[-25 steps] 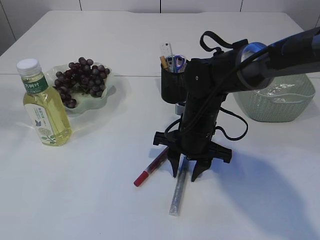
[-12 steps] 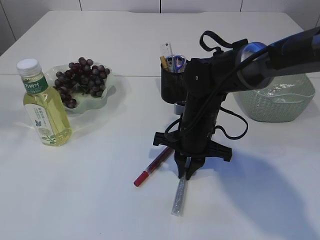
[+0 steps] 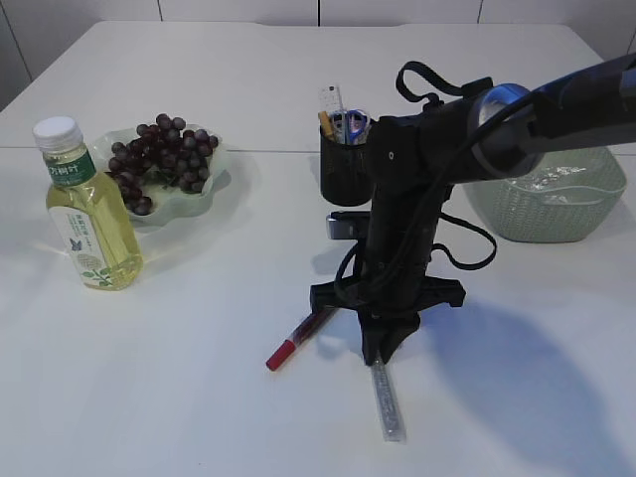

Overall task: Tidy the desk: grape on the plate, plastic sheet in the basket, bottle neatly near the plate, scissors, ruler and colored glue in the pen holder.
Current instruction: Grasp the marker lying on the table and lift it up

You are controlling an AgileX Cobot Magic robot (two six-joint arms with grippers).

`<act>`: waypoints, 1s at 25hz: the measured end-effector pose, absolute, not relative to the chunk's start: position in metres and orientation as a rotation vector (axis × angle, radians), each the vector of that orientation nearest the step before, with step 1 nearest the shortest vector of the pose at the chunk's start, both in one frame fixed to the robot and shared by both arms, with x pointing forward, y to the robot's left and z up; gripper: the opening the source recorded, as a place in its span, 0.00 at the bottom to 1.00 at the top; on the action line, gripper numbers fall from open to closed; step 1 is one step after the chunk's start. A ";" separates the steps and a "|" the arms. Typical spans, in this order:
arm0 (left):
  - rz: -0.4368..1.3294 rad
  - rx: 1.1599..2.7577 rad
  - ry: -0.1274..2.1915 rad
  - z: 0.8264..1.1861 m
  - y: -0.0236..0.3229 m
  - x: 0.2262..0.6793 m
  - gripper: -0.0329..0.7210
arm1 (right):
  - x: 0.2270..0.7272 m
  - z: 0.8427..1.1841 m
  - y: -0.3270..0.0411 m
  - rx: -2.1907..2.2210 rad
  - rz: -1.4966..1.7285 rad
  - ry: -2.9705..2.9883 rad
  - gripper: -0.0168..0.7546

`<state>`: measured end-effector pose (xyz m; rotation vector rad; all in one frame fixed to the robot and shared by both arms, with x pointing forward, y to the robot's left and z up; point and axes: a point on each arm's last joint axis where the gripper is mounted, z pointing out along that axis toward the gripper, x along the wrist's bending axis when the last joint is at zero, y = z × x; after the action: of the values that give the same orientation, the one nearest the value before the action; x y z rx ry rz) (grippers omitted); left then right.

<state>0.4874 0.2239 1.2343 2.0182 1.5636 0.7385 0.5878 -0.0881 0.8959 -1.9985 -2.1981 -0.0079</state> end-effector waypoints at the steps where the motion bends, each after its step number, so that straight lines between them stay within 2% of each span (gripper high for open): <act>1: 0.738 2.018 1.564 1.234 0.224 0.487 0.45 | 0.586 0.896 -0.089 -1.955 0.011 -2.230 0.11; 13: 0.738 2.018 1.564 1.234 0.224 0.487 0.45 | 0.582 0.903 -0.094 -1.767 0.056 -2.383 0.10; 19: 0.738 2.018 1.564 1.234 0.224 0.487 0.45 | 0.580 0.955 -0.098 -1.812 -0.230 -2.497 0.10; 25: 0.738 2.018 1.564 1.234 0.224 0.487 0.45 | 0.563 0.983 -0.111 -1.855 -0.527 -2.570 0.10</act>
<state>0.4874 0.2239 1.2343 2.0182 1.5636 0.7385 0.5630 -0.1111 0.9826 -1.8545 -2.5704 -0.5271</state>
